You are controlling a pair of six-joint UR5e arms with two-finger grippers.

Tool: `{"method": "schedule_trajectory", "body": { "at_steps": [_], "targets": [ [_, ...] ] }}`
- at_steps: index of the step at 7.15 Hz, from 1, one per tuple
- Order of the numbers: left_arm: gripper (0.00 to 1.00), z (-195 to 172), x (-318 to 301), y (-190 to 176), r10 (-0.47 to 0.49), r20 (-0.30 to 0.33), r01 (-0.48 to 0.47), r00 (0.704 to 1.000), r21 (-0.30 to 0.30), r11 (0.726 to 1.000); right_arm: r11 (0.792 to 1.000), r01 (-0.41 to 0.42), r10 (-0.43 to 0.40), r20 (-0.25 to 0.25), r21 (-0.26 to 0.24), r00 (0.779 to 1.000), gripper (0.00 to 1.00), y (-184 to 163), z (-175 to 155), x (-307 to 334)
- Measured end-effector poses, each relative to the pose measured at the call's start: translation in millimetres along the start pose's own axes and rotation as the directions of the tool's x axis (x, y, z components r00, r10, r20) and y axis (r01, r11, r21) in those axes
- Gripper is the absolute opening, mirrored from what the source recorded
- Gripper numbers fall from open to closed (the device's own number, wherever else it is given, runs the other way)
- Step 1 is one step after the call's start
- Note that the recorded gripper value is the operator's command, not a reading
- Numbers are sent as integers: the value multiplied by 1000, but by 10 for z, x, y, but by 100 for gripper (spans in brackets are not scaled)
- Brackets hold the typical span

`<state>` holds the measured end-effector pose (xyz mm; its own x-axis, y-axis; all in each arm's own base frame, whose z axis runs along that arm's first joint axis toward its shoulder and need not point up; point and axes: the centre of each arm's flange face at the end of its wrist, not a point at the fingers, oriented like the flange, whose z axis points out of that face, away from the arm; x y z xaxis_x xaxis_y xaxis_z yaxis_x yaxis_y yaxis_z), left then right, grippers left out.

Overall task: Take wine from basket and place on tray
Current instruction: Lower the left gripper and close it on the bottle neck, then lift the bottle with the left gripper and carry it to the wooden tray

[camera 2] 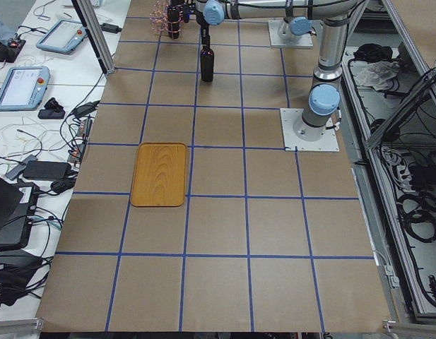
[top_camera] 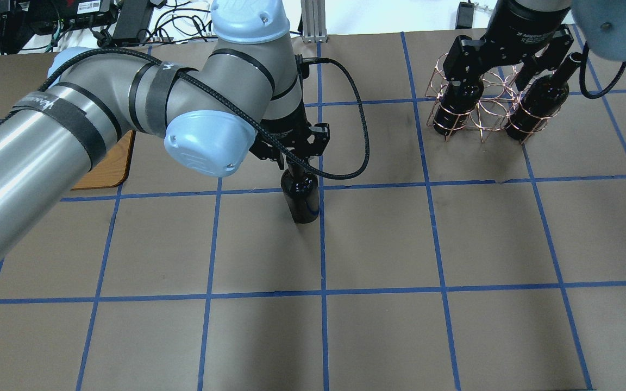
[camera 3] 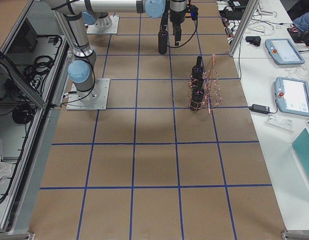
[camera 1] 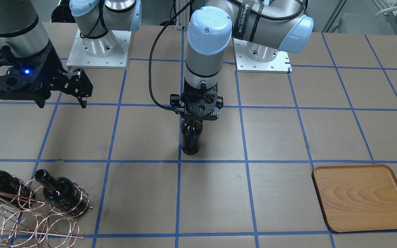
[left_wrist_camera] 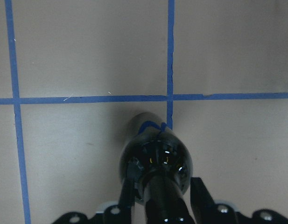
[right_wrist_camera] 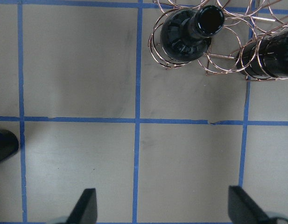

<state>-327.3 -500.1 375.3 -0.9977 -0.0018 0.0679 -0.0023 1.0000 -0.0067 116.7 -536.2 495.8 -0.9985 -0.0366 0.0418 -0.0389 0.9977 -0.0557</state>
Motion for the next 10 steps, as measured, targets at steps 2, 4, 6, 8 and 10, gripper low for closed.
{"method": "schedule_trajectory", "body": {
  "at_steps": [2, 4, 6, 8, 10],
  "targets": [
    [30, 5, 10, 10, -21, -11, 21, 1000, -10, 1000, 1000, 1, -1, 0, 1, 1000, 100, 0, -2, 0],
    [12, 9, 7, 17, -29, -8, 29, 1000, -16, 999, 1000, 1, -1, 1, 1, 1000, 100, 1, -2, -1],
    [5, -21, -2, 23, -22, -5, 22, 1000, -12, 1000, 1000, 1, -1, 0, 2, 1000, 100, -4, 2, 0],
    [4, -302, -132, 14, 4, 23, -4, 1000, 12, 1000, 1000, 1, -1, 1, 3, 1000, 100, -5, -3, -1],
    [4, -692, -634, -178, 88, 79, -89, 993, 12, 996, 1000, 0, 0, 2, 4, 1000, 100, -4, -4, 2]
  ]
}}
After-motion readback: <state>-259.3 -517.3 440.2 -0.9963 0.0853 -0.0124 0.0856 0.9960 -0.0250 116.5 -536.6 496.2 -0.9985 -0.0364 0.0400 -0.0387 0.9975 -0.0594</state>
